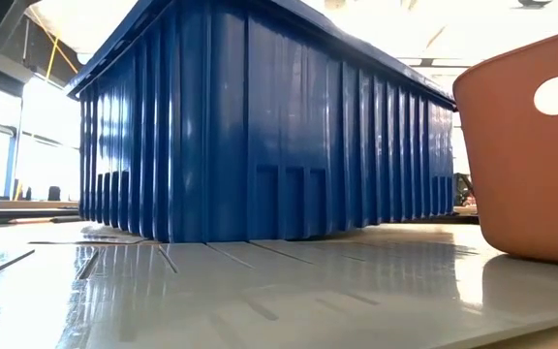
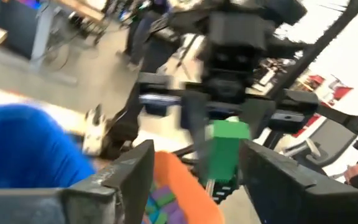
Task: Sort blocks
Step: Put the green block into the orange bin
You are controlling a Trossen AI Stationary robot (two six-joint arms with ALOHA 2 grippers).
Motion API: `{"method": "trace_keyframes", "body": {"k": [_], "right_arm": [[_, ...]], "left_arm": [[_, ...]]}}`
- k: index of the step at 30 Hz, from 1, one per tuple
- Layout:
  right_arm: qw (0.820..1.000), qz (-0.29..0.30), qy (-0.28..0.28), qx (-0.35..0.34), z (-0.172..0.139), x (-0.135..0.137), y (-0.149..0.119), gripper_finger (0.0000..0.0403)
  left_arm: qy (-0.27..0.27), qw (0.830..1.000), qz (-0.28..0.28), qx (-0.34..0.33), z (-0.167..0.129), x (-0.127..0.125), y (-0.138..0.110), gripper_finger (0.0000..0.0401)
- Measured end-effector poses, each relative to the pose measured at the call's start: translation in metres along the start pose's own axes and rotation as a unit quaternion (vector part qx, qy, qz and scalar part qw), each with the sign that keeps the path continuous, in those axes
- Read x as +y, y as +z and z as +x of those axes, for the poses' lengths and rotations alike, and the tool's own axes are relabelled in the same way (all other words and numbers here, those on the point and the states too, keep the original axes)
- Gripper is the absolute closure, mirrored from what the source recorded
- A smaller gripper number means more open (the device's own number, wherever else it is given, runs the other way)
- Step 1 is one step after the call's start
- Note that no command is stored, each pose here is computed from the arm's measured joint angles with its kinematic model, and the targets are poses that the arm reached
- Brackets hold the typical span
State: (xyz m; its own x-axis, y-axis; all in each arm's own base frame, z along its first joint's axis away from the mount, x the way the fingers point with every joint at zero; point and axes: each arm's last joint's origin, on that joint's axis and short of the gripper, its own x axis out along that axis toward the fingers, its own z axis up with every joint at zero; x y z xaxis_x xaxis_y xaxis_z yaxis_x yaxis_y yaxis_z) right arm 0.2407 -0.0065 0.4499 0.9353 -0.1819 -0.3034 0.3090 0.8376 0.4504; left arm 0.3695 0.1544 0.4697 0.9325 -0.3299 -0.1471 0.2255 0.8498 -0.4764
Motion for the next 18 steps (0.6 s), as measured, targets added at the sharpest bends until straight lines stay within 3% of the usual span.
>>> {"method": "trace_keyframes", "body": {"k": [4,9,14,18], "right_arm": [[0.99,0.047,-0.004,0.135,-0.018,0.004,-0.031,0.0302],[0.949,0.099,-0.013,0.298,-0.032,0.013,-0.088,0.0302],[0.903,0.14,0.003,0.406,-0.032,0.027,-0.163,0.0302],[0.872,0.203,-0.021,0.445,-0.029,0.023,-0.222,0.0302]], "left_arm": [[0.037,0.998,-0.047,0.032,-0.015,0.014,-0.006,0.0166],[0.065,0.994,-0.038,0.075,-0.029,0.018,-0.014,0.0169],[0.108,0.986,-0.014,0.124,-0.038,0.014,-0.025,0.017],[0.138,0.978,-0.011,0.159,-0.043,0.012,-0.032,0.017]]}}
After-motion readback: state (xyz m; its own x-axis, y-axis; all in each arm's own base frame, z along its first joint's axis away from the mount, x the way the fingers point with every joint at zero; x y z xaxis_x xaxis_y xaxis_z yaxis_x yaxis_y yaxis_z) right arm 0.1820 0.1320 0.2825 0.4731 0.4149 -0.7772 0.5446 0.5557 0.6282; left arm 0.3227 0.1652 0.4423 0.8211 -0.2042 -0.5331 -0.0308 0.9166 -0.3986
